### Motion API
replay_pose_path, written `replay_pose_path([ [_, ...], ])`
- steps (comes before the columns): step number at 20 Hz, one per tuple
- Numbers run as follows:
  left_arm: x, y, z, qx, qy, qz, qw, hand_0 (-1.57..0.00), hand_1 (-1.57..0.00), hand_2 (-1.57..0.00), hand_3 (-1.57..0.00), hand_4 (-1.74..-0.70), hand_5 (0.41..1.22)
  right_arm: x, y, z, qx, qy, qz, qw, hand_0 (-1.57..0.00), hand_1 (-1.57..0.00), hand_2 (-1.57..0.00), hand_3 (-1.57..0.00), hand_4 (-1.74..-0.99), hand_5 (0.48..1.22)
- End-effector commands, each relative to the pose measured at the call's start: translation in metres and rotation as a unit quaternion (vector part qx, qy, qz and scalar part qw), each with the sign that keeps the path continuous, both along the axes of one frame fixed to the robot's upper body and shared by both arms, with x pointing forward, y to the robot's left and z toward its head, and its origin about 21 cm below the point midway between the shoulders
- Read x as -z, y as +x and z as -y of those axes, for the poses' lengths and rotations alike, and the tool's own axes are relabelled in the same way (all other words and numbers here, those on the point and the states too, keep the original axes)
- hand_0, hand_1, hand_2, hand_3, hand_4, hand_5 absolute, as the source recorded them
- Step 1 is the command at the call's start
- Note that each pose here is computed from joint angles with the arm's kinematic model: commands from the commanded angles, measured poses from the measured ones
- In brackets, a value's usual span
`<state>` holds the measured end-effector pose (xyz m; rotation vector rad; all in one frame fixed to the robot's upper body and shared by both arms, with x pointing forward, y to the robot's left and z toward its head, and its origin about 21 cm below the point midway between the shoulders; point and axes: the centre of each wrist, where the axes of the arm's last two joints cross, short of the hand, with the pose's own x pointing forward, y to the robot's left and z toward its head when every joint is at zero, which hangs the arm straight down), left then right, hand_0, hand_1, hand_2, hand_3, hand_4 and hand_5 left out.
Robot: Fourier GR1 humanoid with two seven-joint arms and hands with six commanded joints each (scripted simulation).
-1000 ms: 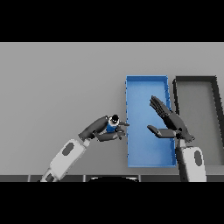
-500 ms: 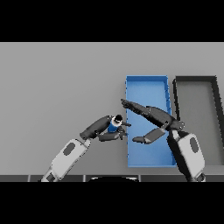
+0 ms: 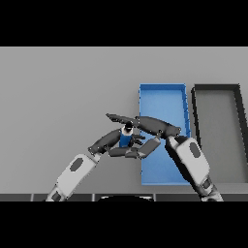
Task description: Pick up the blue pipe and place it into the blue bin.
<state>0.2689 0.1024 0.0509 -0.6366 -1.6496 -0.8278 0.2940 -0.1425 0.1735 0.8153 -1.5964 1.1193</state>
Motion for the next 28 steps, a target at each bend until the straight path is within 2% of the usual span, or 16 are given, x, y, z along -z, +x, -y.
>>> replay_pose_path([
  [1, -0.001, 0.003, -0.001, -0.004, 0.006, 0.0, 1.0, -1.57, -1.57, -1.57, -1.55, -1.5, 1.221, 0.0, 0.003, -0.006, -0.005, -0.002, -0.002, 1.0, 0.0, 0.0, 0.0, 0.0, -1.208, 0.506],
  [3, 0.003, 0.003, -0.003, -0.008, 0.012, -0.002, 1.0, -1.57, -1.57, -1.57, -1.56, -1.47, 1.221, -0.002, 0.007, -0.014, -0.017, -0.005, -0.007, 1.0, 0.0, 0.0, -0.01, 0.0, -1.21, 0.498],
  [4, 0.001, 0.003, -0.003, -0.009, 0.013, -0.007, 1.0, -1.57, -1.57, -1.57, -1.56, -1.52, 1.221, -0.004, 0.01, -0.019, -0.024, -0.01, -0.01, 1.0, -0.02, -0.03, -0.05, -0.03, -1.236, 0.493],
  [5, 0.002, 0.003, -0.003, -0.007, 0.005, -0.001, 1.0, -1.57, -1.57, -1.57, -1.28, -1.57, 1.221, -0.005, 0.013, -0.025, -0.028, -0.013, -0.009, 0.999, -0.11, -0.14, -0.16, -0.12, -1.291, 0.483],
  [7, -0.001, 0.003, -0.004, -0.015, 0.066, 0.012, 0.998, -1.57, -1.53, -1.57, -1.12, -1.63, 1.221, -0.005, 0.014, -0.033, -0.043, -0.015, 0.001, 0.999, -0.47, -0.49, -0.49, -0.52, -1.365, 0.477],
  [9, -0.004, 0.0, -0.003, -0.019, 0.054, 0.019, 0.998, -1.57, -1.54, -1.57, -1.21, -1.67, 1.221, -0.007, 0.014, -0.038, -0.06, 0.01, 0.007, 0.998, -0.87, -0.88, -0.88, -0.77, -1.486, 0.516],
  [10, -0.003, 0.001, -0.003, -0.021, 0.041, 0.017, 0.999, -1.57, -1.55, -1.57, -1.28, -1.68, 1.221, -0.009, 0.014, -0.038, -0.061, 0.013, 0.002, 0.998, -1.01, -1.02, -1.02, -0.88, -1.527, 0.57],
  [12, 0.001, 0.0, -0.001, -0.013, 0.01, 0.006, 1.0, -1.57, -1.56, -1.57, -1.39, -1.7, 1.221, -0.008, 0.016, -0.043, -0.066, 0.021, -0.018, 0.997, -1.21, -1.22, -1.22, -1.13, -1.474, 0.755],
  [15, 0.0, 0.002, -0.003, -0.01, 0.005, 0.0, 1.0, -1.57, -1.56, -1.57, -1.48, -1.72, 1.221, -0.004, 0.012, -0.046, -0.077, 0.037, 0.008, 0.996, -1.39, -1.39, -1.39, -1.34, -1.438, 0.982],
  [17, -0.003, 0.004, -0.002, -0.011, 0.017, 0.006, 1.0, -1.57, -1.57, -1.57, -1.51, -1.73, 1.221, -0.006, 0.012, -0.047, -0.084, 0.038, 0.027, 0.995, -1.45, -1.45, -1.46, -1.43, -1.436, 1.068],
  [18, -0.004, 0.002, -0.002, -0.012, 0.018, -0.008, 1.0, -1.57, -1.57, -1.57, -1.52, -1.73, 1.221, -0.008, 0.013, -0.045, -0.085, 0.036, 0.031, 0.995, -1.48, -1.48, -1.48, -1.45, -1.445, 1.099],
  [21, -0.004, 0.005, -0.002, -0.015, 0.022, -0.003, 1.0, -1.57, -1.57, -1.57, -1.55, -1.73, 1.221, -0.006, 0.011, -0.047, -0.094, 0.05, 0.012, 0.994, -1.52, -1.52, -1.52, -1.51, -1.47, 1.158],
  [22, -0.003, 0.006, -0.001, -0.011, 0.019, 0.003, 1.0, -1.57, -1.57, -1.57, -1.44, -1.72, 1.221, -0.007, 0.009, -0.047, -0.092, 0.048, 0.01, 0.995, -1.53, -1.53, -1.53, -1.52, -1.475, 1.171],
  [23, -0.004, 0.003, -0.002, -0.007, 0.02, 0.011, 1.0, -1.57, -1.51, -1.46, -1.47, -1.66, 1.221, -0.008, 0.007, -0.046, -0.09, 0.054, 0.014, 0.994, -1.54, -1.54, -1.54, -1.53, -1.478, 1.181],
  [25, -0.002, 0.002, -0.006, -0.006, 0.044, 0.025, 0.999, -1.05, -0.99, -0.95, -0.96, -1.43, 1.221, -0.007, 0.008, -0.046, -0.086, 0.051, 0.018, 0.995, -1.55, -1.55, -1.55, -1.55, -1.483, 1.195],
  [28, -0.003, 0.005, -0.008, 0.014, 0.069, 0.04, 0.997, -0.53, -0.51, -0.49, -0.49, -1.14, 1.221, -0.007, 0.005, -0.048, -0.078, 0.052, 0.02, 0.995, -1.56, -1.56, -1.56, -1.56, -1.486, 1.208],
])
